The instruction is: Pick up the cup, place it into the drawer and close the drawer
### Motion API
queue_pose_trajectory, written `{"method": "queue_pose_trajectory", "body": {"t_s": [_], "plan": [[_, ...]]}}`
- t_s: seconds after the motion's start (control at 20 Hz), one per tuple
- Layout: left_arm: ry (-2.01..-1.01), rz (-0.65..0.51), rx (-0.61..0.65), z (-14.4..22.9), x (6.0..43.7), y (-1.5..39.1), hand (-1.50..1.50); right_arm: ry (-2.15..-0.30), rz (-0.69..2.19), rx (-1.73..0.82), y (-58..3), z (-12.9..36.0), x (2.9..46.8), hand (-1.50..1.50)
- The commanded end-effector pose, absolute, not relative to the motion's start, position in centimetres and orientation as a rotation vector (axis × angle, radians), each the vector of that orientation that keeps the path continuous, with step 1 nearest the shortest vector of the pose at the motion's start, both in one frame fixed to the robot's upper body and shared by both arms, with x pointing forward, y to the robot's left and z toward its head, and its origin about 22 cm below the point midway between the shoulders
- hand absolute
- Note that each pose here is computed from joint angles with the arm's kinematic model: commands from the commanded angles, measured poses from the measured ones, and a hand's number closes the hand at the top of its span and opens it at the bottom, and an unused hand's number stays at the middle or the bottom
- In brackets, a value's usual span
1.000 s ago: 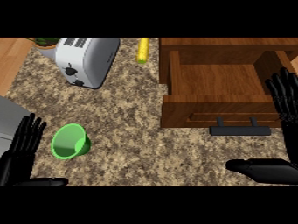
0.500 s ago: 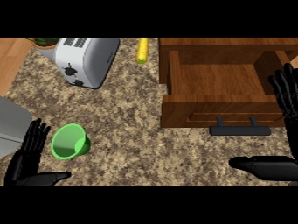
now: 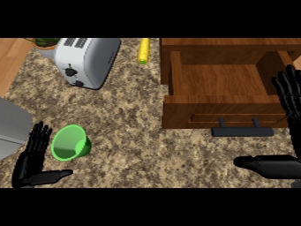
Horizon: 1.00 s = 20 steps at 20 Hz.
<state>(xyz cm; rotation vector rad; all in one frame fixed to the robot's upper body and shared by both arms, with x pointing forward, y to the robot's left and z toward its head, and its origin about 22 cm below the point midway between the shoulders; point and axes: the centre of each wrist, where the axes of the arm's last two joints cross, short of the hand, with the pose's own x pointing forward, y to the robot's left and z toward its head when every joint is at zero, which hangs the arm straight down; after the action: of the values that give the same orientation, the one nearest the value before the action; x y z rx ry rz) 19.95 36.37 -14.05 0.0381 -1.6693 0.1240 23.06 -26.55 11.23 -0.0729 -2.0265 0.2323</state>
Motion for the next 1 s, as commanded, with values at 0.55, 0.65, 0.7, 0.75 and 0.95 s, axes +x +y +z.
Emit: {"method": "queue_pose_trajectory", "body": {"t_s": [0.55, 0.65, 0.7, 0.75, 0.95], "plan": [[-1.727, 0.109, 0.004, -16.3, 20.8, 35.0, -1.50, -2.032, 0.245, -0.053, -26.3, 9.7, 23.5, -1.50], [-1.725, 0.116, -0.002, -16.4, 21.8, 33.8, -1.50, -2.029, 0.254, -0.050, -25.7, 12.0, 23.7, -1.50], [-1.726, 0.111, -0.027, -16.0, 21.1, 35.8, -1.50, -2.037, 0.241, -0.074, -27.8, 13.0, 24.1, -1.50], [-1.730, 0.109, -0.006, -15.6, 22.5, 35.0, -1.50, -2.037, 0.258, -0.041, -26.7, 12.5, 23.7, -1.50], [-1.724, 0.131, -0.046, -16.1, 22.2, 33.7, -1.50, -2.018, 0.251, -0.045, -27.0, 11.4, 22.4, -1.50]]}}
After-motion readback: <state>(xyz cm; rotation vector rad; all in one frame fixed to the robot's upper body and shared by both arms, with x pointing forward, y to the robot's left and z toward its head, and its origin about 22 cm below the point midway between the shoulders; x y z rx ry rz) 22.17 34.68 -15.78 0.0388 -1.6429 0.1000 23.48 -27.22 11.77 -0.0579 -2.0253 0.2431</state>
